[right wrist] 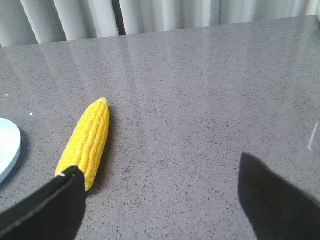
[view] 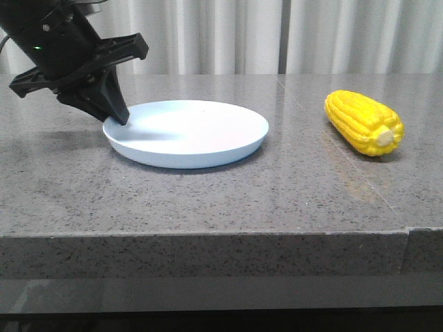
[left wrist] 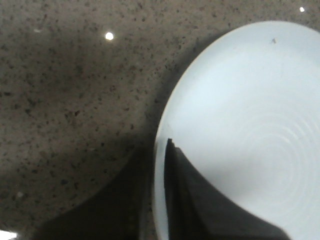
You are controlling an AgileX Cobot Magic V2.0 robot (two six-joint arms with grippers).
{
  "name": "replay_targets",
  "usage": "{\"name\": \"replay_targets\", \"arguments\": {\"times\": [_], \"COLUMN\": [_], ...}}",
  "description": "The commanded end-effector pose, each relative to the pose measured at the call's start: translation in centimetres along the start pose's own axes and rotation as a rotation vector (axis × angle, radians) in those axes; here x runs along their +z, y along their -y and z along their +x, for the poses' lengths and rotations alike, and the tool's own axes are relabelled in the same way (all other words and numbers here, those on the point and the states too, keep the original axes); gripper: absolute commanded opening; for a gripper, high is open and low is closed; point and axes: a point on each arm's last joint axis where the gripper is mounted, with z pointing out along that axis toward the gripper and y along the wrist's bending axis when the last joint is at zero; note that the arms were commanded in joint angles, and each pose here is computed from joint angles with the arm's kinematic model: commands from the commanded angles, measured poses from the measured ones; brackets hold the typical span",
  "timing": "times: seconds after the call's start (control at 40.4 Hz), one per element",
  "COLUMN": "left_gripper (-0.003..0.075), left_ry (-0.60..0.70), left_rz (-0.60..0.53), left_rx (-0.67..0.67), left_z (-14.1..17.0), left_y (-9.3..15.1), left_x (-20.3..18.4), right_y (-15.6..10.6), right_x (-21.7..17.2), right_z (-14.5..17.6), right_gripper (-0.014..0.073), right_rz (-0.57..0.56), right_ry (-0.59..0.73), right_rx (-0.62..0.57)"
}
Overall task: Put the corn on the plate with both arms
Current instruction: 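Release the plate and lift the left gripper away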
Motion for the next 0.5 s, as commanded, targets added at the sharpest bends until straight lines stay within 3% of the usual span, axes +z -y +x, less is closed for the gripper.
{"name": "replay_targets", "arguments": {"times": [0.0,0.099,0.173,0.272,0.47], "left_gripper": [0.0279,0.0409,0.0424,0.0344,0.0108], "left_ry": [0.113,0.155,0.195,0.239,0.326], "left_rz": [0.039,0.015,-0.034,-0.109,-0.215], "left_rx": [0.015,0.061,0.132,0.158,0.137], "left_z": [-1.6,-1.8,-1.7,-1.1,2.1], "left_y": [1.5,1.7,1.6,0.8,-2.0], "left_x": [-2.8,-4.2,-6.0,-8.5,-12.3], "right_y": [-0.2,-0.2,-0.2,-0.2,-0.2], "right_x": [-0.2,-0.2,-0.2,-0.2,-0.2], "right_z": [-1.6,-1.6,-1.6,-1.6,-1.6], "right_gripper": [0.0646,0.0646,0.0646,0.0646,0.0646], "right_rz": [-0.003,-0.003,-0.003,-0.003,-0.003], "right_ry": [0.097,0.097,0.097,0.097,0.097], "right_rx": [-0.015,-0.015,-0.015,-0.015,-0.015]}}
